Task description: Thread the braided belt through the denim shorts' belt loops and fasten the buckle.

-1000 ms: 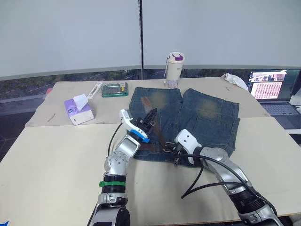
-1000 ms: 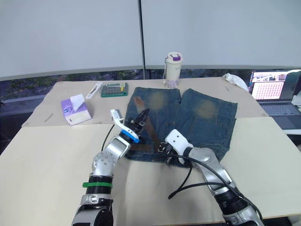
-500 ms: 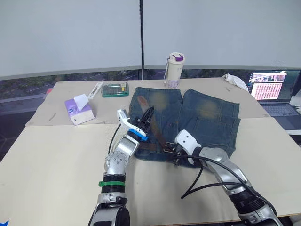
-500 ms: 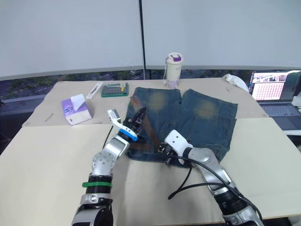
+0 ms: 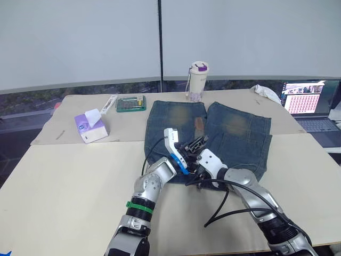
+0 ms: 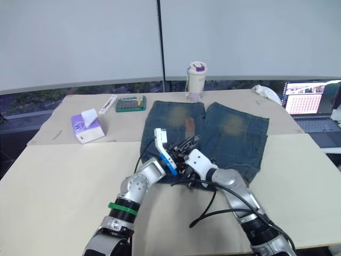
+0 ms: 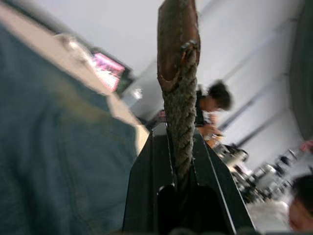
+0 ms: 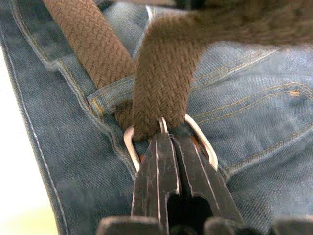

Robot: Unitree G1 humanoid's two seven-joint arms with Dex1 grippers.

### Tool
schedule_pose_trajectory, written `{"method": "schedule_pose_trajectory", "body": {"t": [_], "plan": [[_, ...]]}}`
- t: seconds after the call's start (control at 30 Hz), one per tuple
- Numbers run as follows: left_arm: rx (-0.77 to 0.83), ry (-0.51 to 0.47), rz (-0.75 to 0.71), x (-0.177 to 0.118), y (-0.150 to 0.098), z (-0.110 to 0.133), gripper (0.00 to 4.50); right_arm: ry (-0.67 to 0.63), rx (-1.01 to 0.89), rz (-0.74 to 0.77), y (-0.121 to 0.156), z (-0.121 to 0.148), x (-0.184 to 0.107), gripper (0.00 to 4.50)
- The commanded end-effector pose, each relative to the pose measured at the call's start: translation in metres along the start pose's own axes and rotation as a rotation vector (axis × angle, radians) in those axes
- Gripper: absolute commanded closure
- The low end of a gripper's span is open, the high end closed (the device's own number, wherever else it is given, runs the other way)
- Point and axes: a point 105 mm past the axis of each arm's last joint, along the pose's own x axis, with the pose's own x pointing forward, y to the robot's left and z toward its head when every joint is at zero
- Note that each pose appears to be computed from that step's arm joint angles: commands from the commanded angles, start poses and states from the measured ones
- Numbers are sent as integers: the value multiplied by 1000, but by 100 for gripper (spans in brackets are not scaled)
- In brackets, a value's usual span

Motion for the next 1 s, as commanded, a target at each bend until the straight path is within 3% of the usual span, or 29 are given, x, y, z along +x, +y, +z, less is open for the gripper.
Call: {"method": "schedule_pose_trajectory", "body": {"t": [0.03, 0.17, 0.3, 0.4, 0.63, 0.7, 0.8, 1.0], "plan": [[-2, 14, -267, 40, -64, 2, 450, 192, 96, 121, 39, -54, 8, 449], [-29, 5, -313, 37, -71, 3, 450, 185, 102, 108, 39, -54, 8, 449], [-39, -52, -180, 36, -46, 13, 450, 183, 102, 103, 38, -54, 8, 449], [-119, -167, -72, 31, -24, 38, 450, 182, 101, 101, 38, -54, 8, 449], [-155, -249, -27, 19, -7, 65, 450, 182, 99, 103, 38, -55, 8, 449], [-167, -254, -71, 17, -13, 72, 450, 180, 98, 106, 38, -54, 9, 449], [-206, -223, -232, 17, -42, 80, 450, 183, 88, 109, 37, -54, 10, 449], [-255, -123, -387, 18, -73, 68, 450, 189, 89, 105, 36, -56, 10, 449]]}}
